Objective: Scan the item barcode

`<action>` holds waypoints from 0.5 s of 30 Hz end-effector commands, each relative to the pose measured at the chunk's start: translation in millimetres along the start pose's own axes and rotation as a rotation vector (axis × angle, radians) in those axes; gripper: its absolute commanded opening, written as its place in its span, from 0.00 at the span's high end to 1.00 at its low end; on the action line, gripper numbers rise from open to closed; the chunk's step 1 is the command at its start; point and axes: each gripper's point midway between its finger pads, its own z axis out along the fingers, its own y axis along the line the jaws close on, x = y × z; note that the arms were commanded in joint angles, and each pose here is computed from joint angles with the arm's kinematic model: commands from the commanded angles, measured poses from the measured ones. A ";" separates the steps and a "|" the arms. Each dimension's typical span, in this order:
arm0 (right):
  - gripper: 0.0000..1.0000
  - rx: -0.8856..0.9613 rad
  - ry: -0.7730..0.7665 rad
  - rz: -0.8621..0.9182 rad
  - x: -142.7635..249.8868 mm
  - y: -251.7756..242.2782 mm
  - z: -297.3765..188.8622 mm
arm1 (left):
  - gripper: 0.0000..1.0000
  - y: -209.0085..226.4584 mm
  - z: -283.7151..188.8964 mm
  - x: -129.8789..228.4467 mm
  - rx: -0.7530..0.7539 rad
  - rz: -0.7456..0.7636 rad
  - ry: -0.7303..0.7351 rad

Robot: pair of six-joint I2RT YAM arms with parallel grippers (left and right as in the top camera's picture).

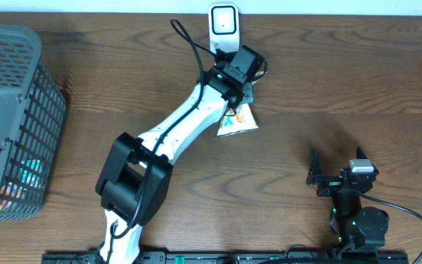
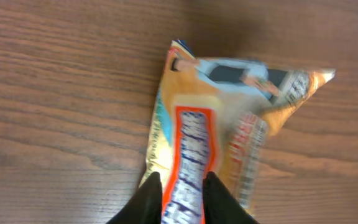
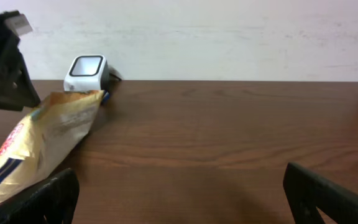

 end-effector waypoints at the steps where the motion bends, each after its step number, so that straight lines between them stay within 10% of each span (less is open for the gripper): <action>1: 0.01 0.004 0.000 -0.011 1.1 -0.4 -0.1 | 0.69 1.5 0.7 -5.8 -0.020 0.004 -0.027; 15: 0.01 0.004 0.000 -0.011 1.1 -0.4 -0.1 | 0.65 1.8 -110.9 -64.8 0.112 -0.017 -0.209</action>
